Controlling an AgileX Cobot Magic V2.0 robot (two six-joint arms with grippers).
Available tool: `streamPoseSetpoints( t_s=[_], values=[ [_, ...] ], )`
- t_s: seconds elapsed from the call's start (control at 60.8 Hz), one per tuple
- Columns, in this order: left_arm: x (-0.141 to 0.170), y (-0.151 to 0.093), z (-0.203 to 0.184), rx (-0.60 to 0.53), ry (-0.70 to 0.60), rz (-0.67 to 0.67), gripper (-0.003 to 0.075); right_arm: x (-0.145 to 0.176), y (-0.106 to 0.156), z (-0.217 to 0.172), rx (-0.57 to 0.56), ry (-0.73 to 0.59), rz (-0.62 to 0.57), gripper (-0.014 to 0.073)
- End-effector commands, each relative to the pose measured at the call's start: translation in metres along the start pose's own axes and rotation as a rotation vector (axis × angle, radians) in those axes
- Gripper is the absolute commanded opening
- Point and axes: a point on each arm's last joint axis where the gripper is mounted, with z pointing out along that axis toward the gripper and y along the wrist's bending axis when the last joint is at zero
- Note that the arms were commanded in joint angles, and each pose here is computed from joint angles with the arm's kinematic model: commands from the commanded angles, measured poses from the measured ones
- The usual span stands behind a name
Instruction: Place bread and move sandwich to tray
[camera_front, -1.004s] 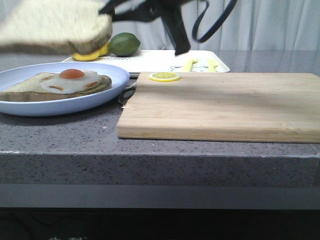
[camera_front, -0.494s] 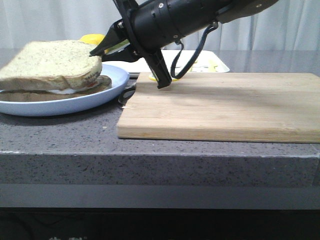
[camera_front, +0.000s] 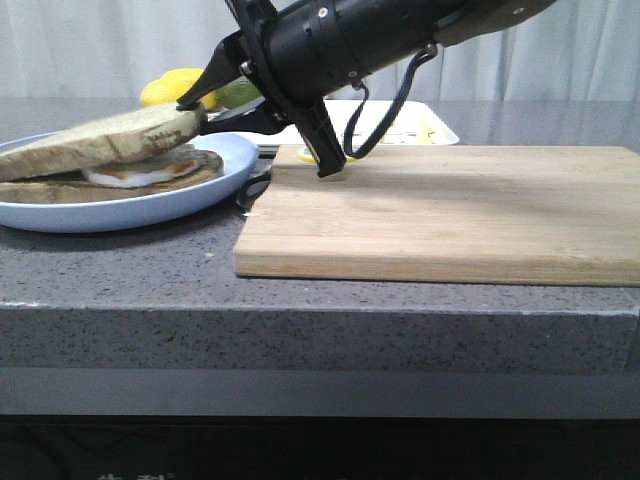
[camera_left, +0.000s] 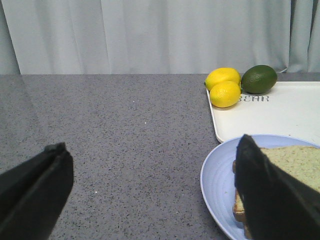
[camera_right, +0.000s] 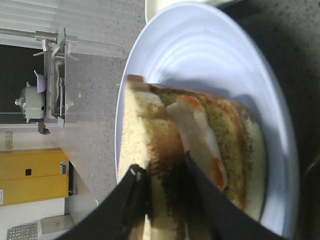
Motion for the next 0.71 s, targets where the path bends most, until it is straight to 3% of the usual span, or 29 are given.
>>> streamPoseSetpoints(
  t_s=[0.0,0.23,0.395,0.527,0.691],
  values=[
    [-0.018,-0.001,-0.001,0.012,-0.108,-0.009,0.064,-0.007,0.029,-0.019,-0.079,-0.02,-0.054,0.0242],
    [-0.018,-0.001,-0.001,0.012,-0.108,-0.009,0.064,-0.019,0.021,-0.033,-0.088,0.023,-0.075,0.0242],
    [-0.018,-0.001,-0.001,0.012,-0.108,-0.009,0.064,-0.024,0.028,-0.058,-0.034,0.037,-0.229,0.0237],
    [-0.018,-0.001,-0.001,0.012,-0.108,-0.009,0.064,-0.019,0.041,-0.089,0.125,0.024,-0.445,0.0173],
    [-0.018,-0.001,-0.001,0.012,-0.108,-0.009,0.064,-0.015,0.048,-0.135,0.401,0.012,-0.685,0.0028]
  ],
)
